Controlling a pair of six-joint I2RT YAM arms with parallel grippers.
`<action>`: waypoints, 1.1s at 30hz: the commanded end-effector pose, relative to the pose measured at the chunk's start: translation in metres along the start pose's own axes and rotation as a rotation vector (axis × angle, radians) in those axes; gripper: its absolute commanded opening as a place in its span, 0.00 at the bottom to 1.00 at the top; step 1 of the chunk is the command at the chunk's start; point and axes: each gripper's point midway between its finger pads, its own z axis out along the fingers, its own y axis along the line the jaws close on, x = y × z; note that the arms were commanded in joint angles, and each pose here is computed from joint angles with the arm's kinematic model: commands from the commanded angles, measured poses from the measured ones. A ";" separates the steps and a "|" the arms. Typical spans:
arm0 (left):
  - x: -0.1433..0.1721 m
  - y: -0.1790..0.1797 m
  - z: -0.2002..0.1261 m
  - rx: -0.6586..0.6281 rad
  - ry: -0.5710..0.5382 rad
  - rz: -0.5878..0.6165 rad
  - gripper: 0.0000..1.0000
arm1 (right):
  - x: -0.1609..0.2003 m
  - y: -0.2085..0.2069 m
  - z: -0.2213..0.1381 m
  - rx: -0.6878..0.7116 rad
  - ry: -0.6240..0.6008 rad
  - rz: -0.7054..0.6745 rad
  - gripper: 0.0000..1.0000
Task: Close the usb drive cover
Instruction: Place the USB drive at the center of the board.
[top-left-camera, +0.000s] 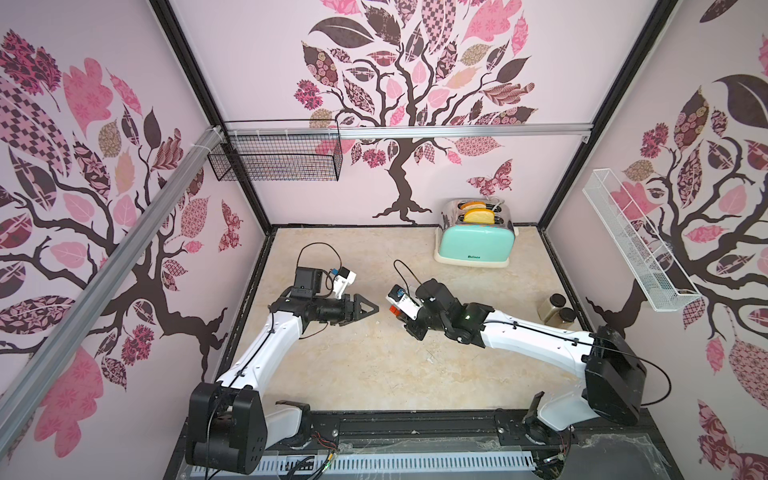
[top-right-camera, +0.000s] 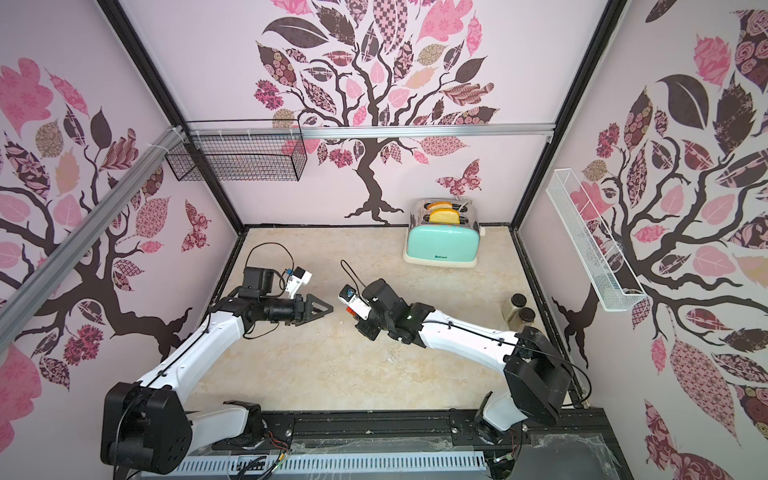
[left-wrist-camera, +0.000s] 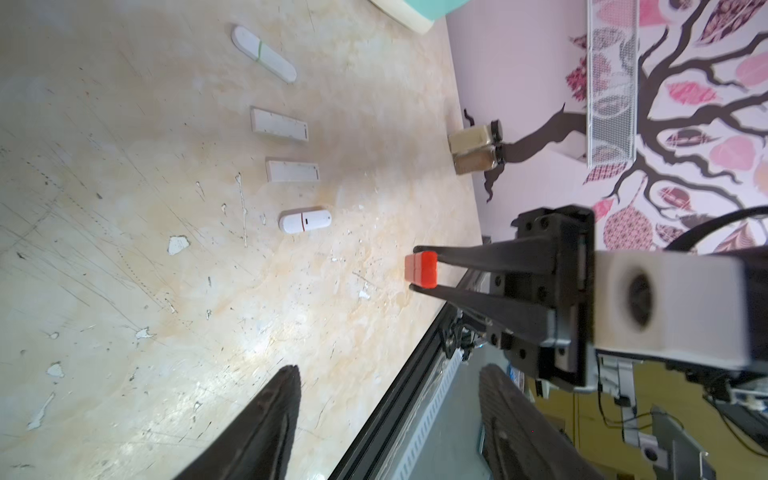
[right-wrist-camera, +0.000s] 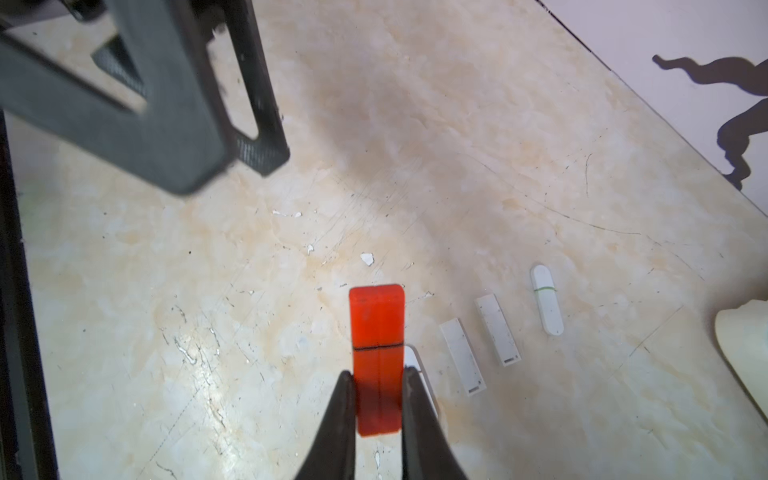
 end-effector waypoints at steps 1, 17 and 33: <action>-0.003 0.005 -0.008 -0.028 -0.033 0.037 0.75 | 0.011 -0.003 -0.001 0.010 0.045 -0.040 0.00; -0.031 0.069 -0.058 -0.394 -0.251 0.122 0.93 | 0.074 0.009 0.017 -0.107 0.379 -0.191 0.00; -0.032 0.087 -0.068 -0.472 -0.297 0.122 0.98 | 0.117 0.049 0.040 -0.216 0.513 -0.338 0.00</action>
